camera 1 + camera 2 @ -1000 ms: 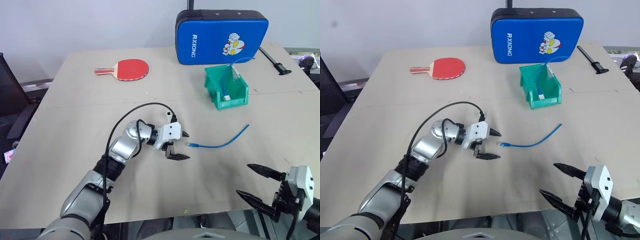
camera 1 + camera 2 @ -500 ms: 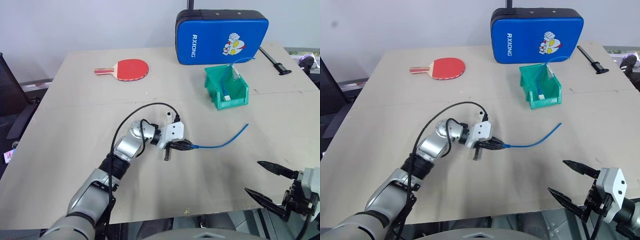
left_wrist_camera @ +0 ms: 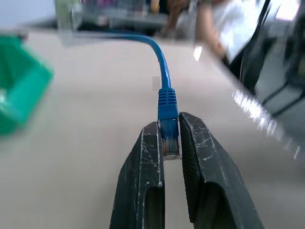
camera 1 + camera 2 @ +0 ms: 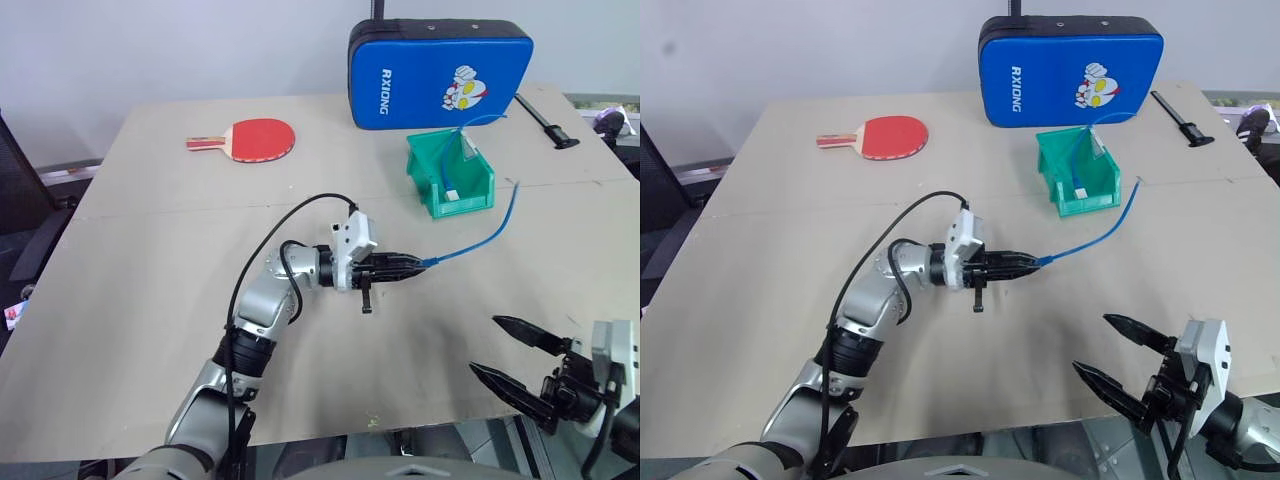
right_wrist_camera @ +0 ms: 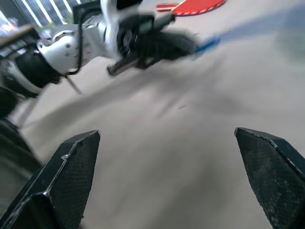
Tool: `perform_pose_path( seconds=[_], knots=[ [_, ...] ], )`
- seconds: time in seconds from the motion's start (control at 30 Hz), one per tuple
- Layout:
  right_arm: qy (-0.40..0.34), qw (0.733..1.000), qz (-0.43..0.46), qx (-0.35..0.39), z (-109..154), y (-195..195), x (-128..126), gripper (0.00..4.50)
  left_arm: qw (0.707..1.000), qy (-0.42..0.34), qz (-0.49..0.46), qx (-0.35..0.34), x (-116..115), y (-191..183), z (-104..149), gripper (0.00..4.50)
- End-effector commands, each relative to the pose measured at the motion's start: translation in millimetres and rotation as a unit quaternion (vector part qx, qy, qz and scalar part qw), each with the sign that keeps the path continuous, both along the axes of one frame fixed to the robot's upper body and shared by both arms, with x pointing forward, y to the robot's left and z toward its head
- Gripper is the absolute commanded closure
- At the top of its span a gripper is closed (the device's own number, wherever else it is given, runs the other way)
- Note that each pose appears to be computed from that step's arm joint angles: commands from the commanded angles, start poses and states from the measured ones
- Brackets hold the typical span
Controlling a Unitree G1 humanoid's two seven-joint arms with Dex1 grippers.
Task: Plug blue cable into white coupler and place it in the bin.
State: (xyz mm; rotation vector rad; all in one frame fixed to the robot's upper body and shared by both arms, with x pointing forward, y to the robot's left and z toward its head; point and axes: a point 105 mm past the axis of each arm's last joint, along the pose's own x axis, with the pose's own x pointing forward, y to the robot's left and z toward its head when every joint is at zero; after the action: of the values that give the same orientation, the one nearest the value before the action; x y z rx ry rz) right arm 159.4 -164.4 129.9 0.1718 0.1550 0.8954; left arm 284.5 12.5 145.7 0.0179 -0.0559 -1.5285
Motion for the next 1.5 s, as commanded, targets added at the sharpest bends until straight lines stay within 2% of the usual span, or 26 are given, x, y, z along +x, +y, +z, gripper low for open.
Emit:
perform_pose_path(
  seconds=[0.03, 0.1, 0.2, 0.5, 0.53, 0.6, 0.7, 0.77, 0.8, 0.83, 0.87, 1.03, 1.1, 1.27, 1.33, 1.37, 1.5],
  knots=[
    [-0.027, 0.998, -0.003, 0.060, 21, 21, 19, 0.00, 0.998, 0.024, -0.041, -0.037, -18, -2, 18, 4.49],
    [-0.048, 0.990, -0.007, 0.136, 45, 33, 40, 0.00, 0.994, 0.055, -0.077, -0.047, -29, -2, 24, 4.49],
    [-0.037, 0.978, 0.020, 0.206, 63, 47, 52, 0.00, 0.990, 0.081, -0.099, -0.066, -35, -3, 35, 4.49],
    [-0.021, 0.968, 0.058, 0.243, 75, 60, 60, 0.00, 0.982, 0.116, -0.095, -0.112, -38, -3, 54, 4.49],
    [-0.022, 0.968, 0.060, 0.244, 76, 60, 60, 0.59, 0.982, 0.117, -0.096, -0.112, -39, -4, 54, 4.50],
    [-0.023, 0.968, 0.065, 0.243, 77, 61, 60, 1.19, 0.981, 0.120, -0.101, -0.111, -41, -5, 54, 4.50],
    [-0.024, 0.967, 0.069, 0.244, 77, 61, 60, 2.51, 0.980, 0.127, -0.105, -0.110, -43, -6, 53, 4.50],
    [-0.027, 0.966, 0.072, 0.246, 79, 61, 60, 3.44, 0.979, 0.134, -0.107, -0.109, -43, -6, 53, 4.50],
    [-0.028, 0.966, 0.074, 0.245, 79, 61, 60, 4.19, 0.978, 0.138, -0.107, -0.110, -43, -6, 53, 4.50],
    [-0.029, 0.966, 0.077, 0.245, 80, 61, 59, 4.22, 0.978, 0.142, -0.105, -0.110, -43, -6, 52, 4.50],
    [-0.030, 0.966, 0.080, 0.246, 81, 62, 59, 4.44, 0.978, 0.143, -0.103, -0.110, -42, -6, 52, 4.50],
    [-0.030, 0.964, 0.098, 0.246, 83, 65, 55, 4.44, 0.979, 0.153, -0.084, -0.101, -37, -6, 47, 4.50],
    [-0.028, 0.965, 0.098, 0.243, 82, 65, 55, 4.50, 0.980, 0.152, -0.085, -0.095, -38, -6, 46, 3.51],
    [-0.027, 0.965, 0.094, 0.244, 81, 64, 57, 4.50, 0.982, 0.138, -0.070, -0.109, -37, -5, 50, 1.45],
    [-0.028, 0.965, 0.091, 0.245, 82, 63, 59, 4.50, 0.983, 0.132, -0.062, -0.113, -36, -2, 50, 0.36],
    [-0.030, 0.965, 0.087, 0.245, 82, 61, 60, 4.50, 0.984, 0.127, -0.057, -0.112, -37, 2, 50, 0.10],
    [-0.046, 0.969, 0.063, 0.234, 83, 52, 68, 4.50, 0.986, 0.126, -0.010, -0.104, -37, 22, 44, 0.10]
  ],
)
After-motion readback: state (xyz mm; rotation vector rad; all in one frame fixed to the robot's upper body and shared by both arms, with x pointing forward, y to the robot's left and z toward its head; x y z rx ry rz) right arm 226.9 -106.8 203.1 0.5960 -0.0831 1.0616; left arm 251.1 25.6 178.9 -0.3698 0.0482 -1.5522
